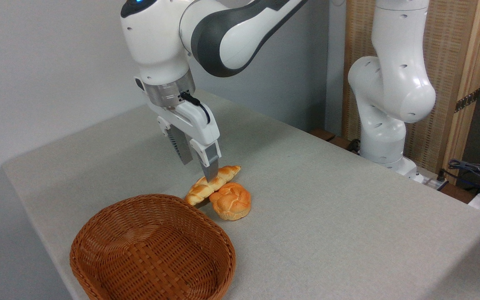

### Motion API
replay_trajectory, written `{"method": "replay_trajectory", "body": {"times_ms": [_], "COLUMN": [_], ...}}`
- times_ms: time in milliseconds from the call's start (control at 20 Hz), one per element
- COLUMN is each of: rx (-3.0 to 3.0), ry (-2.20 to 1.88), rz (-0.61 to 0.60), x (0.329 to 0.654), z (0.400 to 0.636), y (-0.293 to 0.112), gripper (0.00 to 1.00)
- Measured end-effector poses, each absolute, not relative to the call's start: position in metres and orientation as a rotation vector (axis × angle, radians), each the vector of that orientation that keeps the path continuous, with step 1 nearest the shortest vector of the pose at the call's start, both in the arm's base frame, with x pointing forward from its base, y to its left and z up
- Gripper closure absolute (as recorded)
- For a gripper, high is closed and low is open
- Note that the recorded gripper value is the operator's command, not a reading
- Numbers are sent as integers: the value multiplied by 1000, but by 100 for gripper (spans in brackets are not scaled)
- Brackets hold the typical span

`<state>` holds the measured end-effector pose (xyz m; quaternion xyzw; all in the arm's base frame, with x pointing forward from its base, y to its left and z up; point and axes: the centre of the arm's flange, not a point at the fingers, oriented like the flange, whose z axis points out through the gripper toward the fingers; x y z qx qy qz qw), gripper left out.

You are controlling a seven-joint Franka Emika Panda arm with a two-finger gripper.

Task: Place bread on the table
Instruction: 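Open the gripper and raise it away from the roll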

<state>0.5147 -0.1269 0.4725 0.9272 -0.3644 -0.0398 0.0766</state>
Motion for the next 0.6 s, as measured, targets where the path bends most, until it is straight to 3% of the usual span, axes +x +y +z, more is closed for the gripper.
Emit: {"method": "replay_trajectory", "body": {"times_ms": [450,600], "rx": [2894,2913], "ry": [-1196,-1183], "rz": [194,220], "x": [540,544], "z": [567,579], "y": [-119,-111], "gripper": [0,0]}}
